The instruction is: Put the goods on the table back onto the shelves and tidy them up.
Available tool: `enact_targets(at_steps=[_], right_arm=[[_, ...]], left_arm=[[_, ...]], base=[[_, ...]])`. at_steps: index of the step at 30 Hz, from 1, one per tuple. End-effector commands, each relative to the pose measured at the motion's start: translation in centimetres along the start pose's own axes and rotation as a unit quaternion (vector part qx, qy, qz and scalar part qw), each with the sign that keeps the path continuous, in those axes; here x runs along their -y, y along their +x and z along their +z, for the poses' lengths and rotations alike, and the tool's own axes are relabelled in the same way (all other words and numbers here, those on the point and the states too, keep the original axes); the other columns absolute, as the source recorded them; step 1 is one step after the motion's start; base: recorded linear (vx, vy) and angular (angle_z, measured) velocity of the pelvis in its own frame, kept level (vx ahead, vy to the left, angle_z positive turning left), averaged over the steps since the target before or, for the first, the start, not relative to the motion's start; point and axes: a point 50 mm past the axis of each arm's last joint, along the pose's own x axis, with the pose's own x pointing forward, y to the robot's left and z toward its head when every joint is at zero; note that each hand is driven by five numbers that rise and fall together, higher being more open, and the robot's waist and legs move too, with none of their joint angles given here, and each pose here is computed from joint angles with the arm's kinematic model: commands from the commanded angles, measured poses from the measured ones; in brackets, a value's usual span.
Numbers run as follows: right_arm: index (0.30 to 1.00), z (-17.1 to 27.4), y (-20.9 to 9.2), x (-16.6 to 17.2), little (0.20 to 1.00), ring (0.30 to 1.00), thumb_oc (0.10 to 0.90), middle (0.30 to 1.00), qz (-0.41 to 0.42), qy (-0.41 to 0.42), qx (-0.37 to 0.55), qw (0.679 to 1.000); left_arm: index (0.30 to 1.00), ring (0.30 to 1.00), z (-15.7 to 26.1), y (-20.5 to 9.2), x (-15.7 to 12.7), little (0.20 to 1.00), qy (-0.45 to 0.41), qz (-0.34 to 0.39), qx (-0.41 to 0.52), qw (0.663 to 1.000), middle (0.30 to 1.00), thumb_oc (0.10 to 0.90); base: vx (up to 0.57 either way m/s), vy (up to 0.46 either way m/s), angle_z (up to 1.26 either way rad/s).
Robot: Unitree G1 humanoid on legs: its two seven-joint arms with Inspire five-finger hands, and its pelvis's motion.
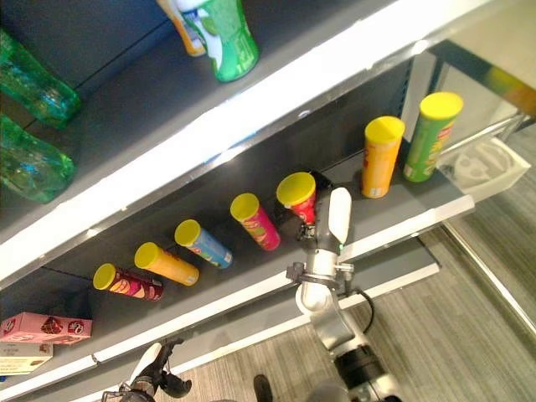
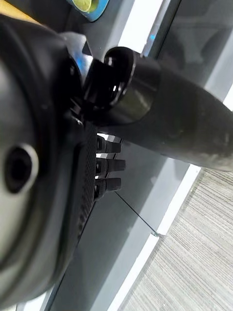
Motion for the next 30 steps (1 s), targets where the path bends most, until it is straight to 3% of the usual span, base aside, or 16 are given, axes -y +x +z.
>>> enact_targets(at_steps=[1, 21, 30], right_arm=[[0.300, 5.9, 2.9, -0.4, 0.300, 0.300, 0.400, 0.300, -0.062, 0.059, 0.145, 0.986], [0.300, 5.7, 6.7, 1.7, 0.300, 0.300, 0.400, 0.300, -0.141, -0.025, 0.179, 0.973], [0.300, 6.3, 7.1, 3.5, 0.300, 0.300, 0.400, 0.300, -0.187, -0.018, 0.188, 0.964]], left_arm=[[0.900, 0.900, -1.2, 0.8, -5.1, 0.900, 0.049, 0.081, 0.003, 0.996, 0.900, 0.800], [0.900, 0.900, 4.5, 2.4, -9.0, 0.900, 0.055, 0.146, 0.128, 0.979, 0.900, 0.800], [0.900, 0.900, 5.2, 2.3, -9.7, 0.900, 0.053, 0.155, 0.152, 0.975, 0.900, 0.800]], base=[[-0.04, 0.024, 0.13], [-0.02, 0.036, 0.05], [0.01, 0.009, 0.03]])
